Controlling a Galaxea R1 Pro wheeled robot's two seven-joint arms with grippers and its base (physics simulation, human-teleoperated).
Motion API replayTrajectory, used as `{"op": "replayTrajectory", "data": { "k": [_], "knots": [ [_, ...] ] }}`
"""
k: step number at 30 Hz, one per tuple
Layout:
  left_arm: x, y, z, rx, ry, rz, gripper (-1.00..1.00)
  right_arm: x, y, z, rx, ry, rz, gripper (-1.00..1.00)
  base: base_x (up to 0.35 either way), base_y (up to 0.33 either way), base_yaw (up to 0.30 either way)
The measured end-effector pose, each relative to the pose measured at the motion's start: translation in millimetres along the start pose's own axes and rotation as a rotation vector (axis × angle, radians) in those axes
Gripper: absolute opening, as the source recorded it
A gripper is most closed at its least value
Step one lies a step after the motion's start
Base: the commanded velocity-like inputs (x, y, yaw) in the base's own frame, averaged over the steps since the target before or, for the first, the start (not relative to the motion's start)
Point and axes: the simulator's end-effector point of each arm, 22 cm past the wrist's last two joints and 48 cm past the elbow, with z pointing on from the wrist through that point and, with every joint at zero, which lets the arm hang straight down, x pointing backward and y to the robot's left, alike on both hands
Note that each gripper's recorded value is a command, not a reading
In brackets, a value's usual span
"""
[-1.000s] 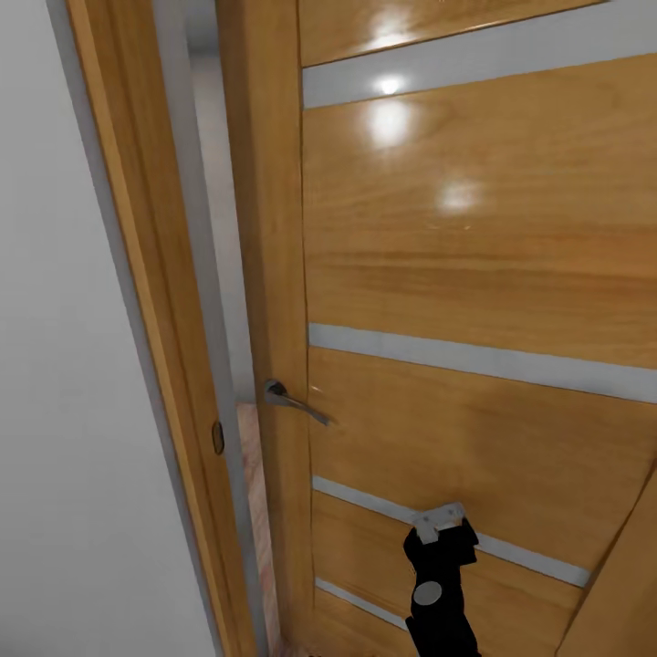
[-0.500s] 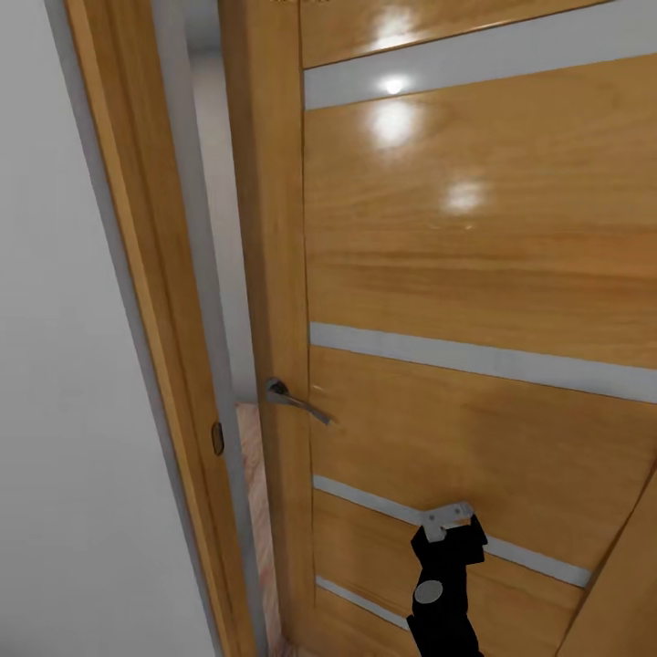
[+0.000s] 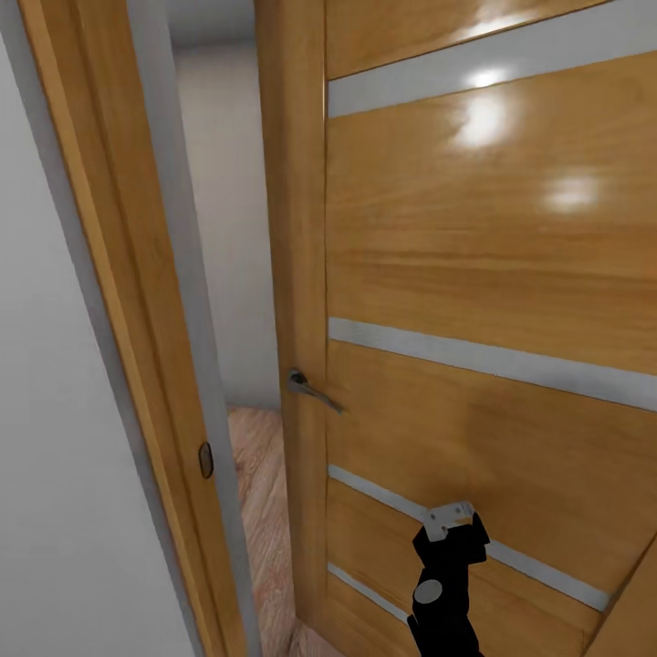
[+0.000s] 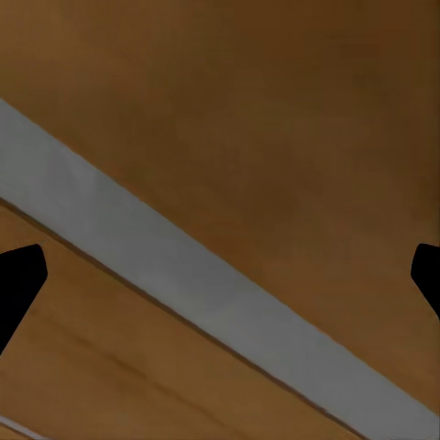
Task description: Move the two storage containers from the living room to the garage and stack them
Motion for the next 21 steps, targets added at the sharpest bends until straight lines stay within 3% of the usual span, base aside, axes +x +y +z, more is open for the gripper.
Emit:
{"op": "replayTrajectory", "data": {
  "k": [13,21],
  "knots": [
    [0.1,0.0,0.0,0.000,0.000,0.001,1.00,-0.6,0.4,-0.1,-0.002,-0.002,0.003,1.00,0.004,0.000,0.000],
    [0.0,0.0,0.0,0.000,0.000,-0.003,1.00,-0.6,-0.3,-0.1,0.000,-0.002,0.002,1.00,0.146,0.000,0.000]
  ]
}}
